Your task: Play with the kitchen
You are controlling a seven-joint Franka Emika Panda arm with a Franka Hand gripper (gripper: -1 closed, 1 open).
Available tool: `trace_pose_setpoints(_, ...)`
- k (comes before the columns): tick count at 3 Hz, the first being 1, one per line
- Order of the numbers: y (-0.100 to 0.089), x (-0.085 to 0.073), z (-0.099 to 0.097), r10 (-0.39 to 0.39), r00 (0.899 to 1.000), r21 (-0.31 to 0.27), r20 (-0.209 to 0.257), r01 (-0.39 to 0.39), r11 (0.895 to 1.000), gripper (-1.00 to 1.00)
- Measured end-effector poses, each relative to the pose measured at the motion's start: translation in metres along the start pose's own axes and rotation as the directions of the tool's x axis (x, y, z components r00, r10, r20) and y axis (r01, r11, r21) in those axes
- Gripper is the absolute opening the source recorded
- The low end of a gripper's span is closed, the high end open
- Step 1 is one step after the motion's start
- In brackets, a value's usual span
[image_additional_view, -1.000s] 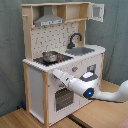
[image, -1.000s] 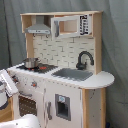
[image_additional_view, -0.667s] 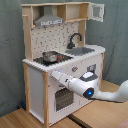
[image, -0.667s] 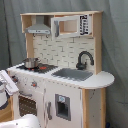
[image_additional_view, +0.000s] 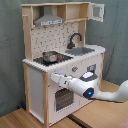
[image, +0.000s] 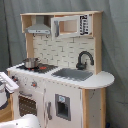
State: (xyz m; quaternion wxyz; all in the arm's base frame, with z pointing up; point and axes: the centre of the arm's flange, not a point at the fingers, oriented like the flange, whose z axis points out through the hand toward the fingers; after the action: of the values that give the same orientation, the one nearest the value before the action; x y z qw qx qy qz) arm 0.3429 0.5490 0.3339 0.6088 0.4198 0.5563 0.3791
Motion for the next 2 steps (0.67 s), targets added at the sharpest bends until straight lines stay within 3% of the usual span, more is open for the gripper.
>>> trace_pose_setpoints(1,0.0003,0.0004,-0.0001,-0.119,0.993,-0.002,0.000,0.119,0.993,-1.00)
trace_pose_setpoints(2,0.0003,0.0008,-0.0001,-0.230,0.973,-0.006,0.001,0.230,0.973,-1.00)
